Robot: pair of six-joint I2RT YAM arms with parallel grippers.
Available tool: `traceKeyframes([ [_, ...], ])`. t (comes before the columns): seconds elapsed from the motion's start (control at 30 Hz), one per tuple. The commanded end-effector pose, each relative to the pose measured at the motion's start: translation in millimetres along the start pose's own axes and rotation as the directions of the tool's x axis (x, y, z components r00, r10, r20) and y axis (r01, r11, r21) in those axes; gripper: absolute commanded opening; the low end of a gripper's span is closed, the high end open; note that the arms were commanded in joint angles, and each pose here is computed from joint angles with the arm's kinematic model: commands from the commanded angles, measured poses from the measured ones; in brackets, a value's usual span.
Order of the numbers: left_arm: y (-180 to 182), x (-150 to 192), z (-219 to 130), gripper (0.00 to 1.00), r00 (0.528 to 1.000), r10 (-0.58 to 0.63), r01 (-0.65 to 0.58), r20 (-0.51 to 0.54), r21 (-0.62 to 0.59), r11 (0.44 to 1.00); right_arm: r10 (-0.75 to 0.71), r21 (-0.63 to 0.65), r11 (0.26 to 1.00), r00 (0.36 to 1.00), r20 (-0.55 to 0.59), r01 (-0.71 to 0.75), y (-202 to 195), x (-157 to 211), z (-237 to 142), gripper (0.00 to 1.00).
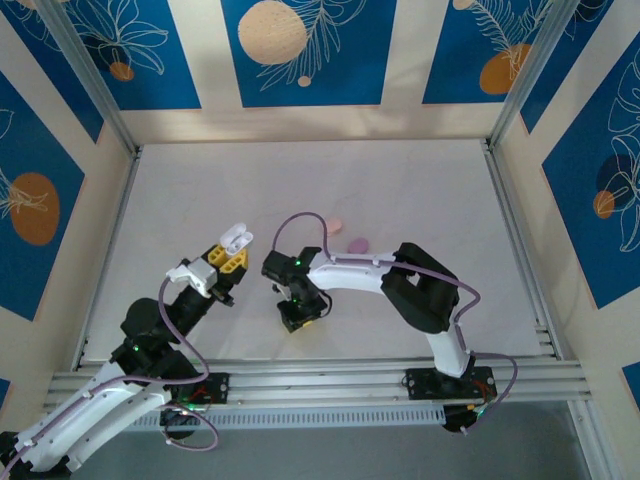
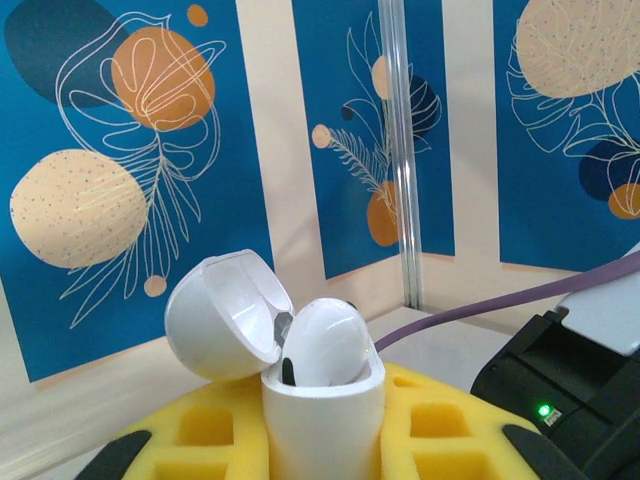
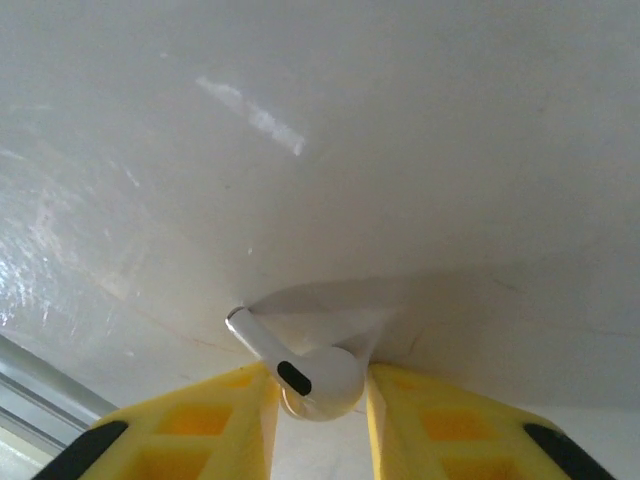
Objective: Insert the wireless bluetooth earbuds into the charging case
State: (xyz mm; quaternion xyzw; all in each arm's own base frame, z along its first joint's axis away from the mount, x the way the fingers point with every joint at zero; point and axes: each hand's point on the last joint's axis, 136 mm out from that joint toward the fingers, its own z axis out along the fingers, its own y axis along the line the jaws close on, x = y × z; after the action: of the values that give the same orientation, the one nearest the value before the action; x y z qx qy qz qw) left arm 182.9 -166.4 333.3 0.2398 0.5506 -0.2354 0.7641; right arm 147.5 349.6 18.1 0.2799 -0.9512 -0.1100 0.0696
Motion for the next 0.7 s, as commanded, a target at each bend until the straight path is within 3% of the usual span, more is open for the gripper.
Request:
traceKeyframes([
  [0.0, 2.7, -21.5, 0.9, 0.13, 0.999, -0.003, 0.003, 0.053, -0.010, 1.000, 0.088, 0.005, 0.996, 0.995, 0.046, -0.088, -19.2, -7.1, -16.1, 0.27],
  [0.17, 0.1, -18.4, 5.2, 0.13, 0.999, -0.012, 0.012, 0.049, 0.001, 1.000, 0.207, 0.018, 0.978, 0.975, 0.076, -0.209, -61.3, -5.8, -32.0, 0.24],
  [0.37, -4.1, -13.9, 10.6, 0.13, 0.999, -0.031, 0.030, 0.043, 0.019, 0.999, 0.313, 0.084, 0.944, 0.947, 0.069, -0.319, -111.8, 1.2, -44.2, 0.29],
  [0.67, -6.5, -9.8, 15.2, 0.13, 0.998, -0.043, 0.042, 0.035, 0.030, 0.999, 0.359, -0.050, 0.933, 0.928, 0.100, -0.355, -114.9, -26.0, -56.9, 0.32],
])
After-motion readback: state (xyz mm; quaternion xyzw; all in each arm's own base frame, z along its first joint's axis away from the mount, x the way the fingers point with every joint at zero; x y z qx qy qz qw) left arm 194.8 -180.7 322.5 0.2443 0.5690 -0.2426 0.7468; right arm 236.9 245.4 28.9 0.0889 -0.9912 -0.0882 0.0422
